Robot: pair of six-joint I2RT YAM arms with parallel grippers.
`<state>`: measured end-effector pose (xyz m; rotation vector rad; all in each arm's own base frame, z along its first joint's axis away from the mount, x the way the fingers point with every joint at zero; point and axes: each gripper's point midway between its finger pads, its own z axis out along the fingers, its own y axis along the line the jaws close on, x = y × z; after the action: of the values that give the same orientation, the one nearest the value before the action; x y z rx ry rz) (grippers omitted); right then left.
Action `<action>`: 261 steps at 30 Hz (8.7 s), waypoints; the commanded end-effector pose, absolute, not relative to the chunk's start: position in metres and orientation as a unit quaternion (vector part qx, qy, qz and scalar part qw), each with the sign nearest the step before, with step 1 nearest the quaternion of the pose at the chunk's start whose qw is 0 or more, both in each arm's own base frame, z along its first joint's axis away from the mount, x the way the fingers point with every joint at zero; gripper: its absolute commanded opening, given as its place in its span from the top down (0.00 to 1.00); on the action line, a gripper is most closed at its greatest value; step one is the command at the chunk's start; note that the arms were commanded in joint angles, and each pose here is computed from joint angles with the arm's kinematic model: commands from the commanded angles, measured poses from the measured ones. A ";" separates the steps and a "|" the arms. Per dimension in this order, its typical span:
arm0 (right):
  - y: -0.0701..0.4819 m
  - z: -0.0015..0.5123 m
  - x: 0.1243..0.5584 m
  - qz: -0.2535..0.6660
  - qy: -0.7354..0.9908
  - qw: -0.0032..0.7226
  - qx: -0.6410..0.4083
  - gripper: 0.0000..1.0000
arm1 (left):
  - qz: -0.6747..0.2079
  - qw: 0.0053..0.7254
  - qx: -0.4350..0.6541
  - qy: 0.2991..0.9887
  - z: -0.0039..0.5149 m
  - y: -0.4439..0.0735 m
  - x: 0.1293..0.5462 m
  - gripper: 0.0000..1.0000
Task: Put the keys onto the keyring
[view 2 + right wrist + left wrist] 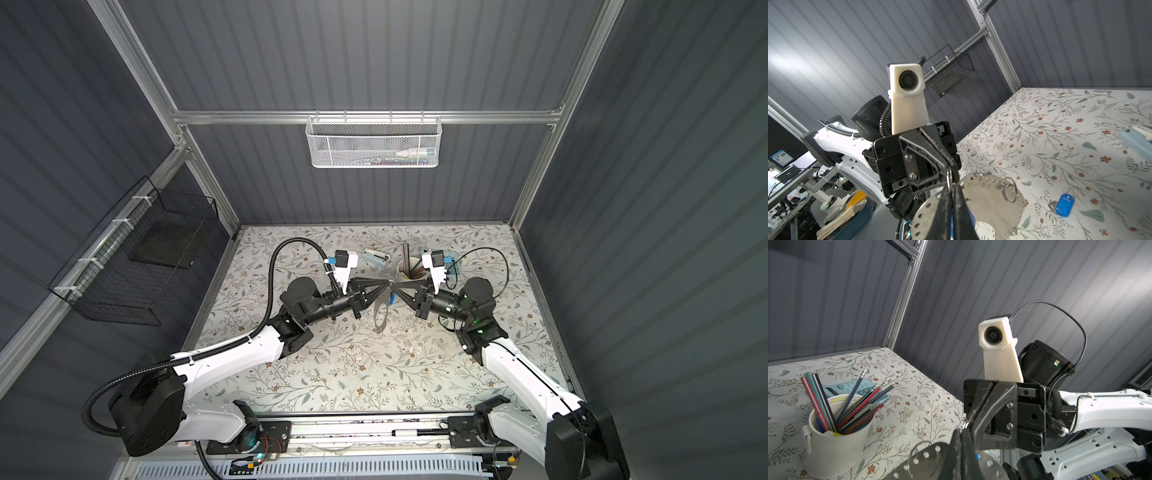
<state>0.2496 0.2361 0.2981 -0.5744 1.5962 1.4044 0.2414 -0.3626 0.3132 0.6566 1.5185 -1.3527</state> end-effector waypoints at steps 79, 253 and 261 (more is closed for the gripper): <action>0.245 0.288 0.218 0.456 0.563 0.506 -0.468 1.00 | -0.292 0.275 0.668 0.627 0.286 -0.366 0.212 1.00; 0.217 0.248 0.239 0.445 0.678 0.531 -0.245 0.89 | -0.591 0.498 0.279 0.570 0.338 -0.373 0.245 1.00; 0.212 0.272 0.241 0.419 0.664 0.563 -0.258 0.90 | -0.590 0.493 0.280 0.575 0.334 -0.373 0.244 1.00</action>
<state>0.2400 0.2145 0.2554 -0.5955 1.6046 1.0267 0.2439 -0.3744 0.3081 0.6847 1.4775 -1.4169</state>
